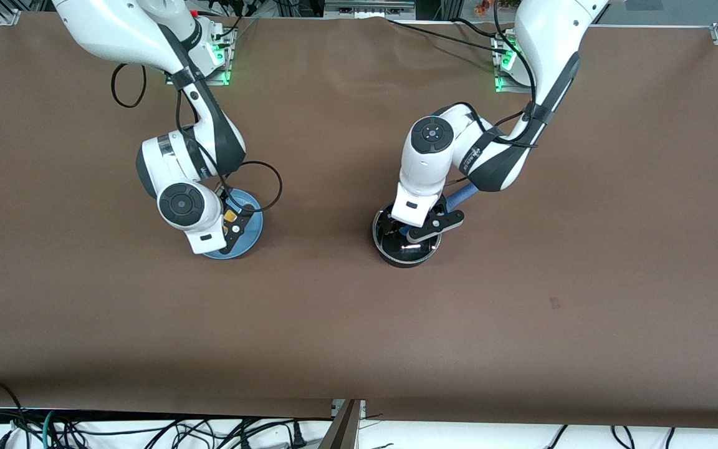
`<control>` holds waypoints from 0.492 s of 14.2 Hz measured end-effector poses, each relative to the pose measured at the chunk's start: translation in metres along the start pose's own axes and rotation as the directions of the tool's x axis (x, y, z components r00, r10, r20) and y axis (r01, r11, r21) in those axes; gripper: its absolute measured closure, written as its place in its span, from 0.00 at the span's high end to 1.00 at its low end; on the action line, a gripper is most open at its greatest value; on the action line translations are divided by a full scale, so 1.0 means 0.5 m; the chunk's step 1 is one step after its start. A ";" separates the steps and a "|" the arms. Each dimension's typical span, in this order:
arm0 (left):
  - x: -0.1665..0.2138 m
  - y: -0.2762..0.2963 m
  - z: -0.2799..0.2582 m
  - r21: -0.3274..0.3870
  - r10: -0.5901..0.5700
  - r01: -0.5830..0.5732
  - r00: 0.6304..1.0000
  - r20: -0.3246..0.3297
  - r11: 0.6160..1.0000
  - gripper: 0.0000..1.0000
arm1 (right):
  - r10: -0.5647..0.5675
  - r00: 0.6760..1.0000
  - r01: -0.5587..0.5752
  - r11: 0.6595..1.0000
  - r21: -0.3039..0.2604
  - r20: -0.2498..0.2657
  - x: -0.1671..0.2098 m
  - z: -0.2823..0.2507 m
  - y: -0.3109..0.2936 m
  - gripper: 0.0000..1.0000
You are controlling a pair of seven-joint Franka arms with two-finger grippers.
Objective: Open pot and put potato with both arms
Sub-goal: 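Grasp the lid knob with the left gripper while the right gripper descends to the potato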
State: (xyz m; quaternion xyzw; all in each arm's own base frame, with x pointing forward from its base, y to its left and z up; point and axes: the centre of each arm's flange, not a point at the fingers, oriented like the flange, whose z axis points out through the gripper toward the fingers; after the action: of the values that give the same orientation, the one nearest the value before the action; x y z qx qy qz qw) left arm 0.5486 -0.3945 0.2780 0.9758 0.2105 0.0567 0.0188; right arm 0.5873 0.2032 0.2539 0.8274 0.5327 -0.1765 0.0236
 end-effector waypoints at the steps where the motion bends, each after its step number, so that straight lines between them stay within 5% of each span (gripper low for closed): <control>1: -0.004 0.002 0.000 -0.001 0.003 -0.003 1.000 0.002 1.000 1.00 | -0.034 0.999 0.034 0.999 -0.003 -0.004 0.000 0.006 0.000 1.00; 7: -0.013 0.008 -0.002 -0.005 0.010 -0.010 1.000 0.006 1.000 0.97 | -0.168 0.985 0.166 0.985 -0.044 -0.039 -0.001 0.035 0.007 1.00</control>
State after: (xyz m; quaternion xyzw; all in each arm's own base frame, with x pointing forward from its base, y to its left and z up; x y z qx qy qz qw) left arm 0.5441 -0.4007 0.2783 0.9769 0.2055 0.0542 0.0215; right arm 0.5855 0.1973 0.2372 0.7827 0.6041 -0.1494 0.0144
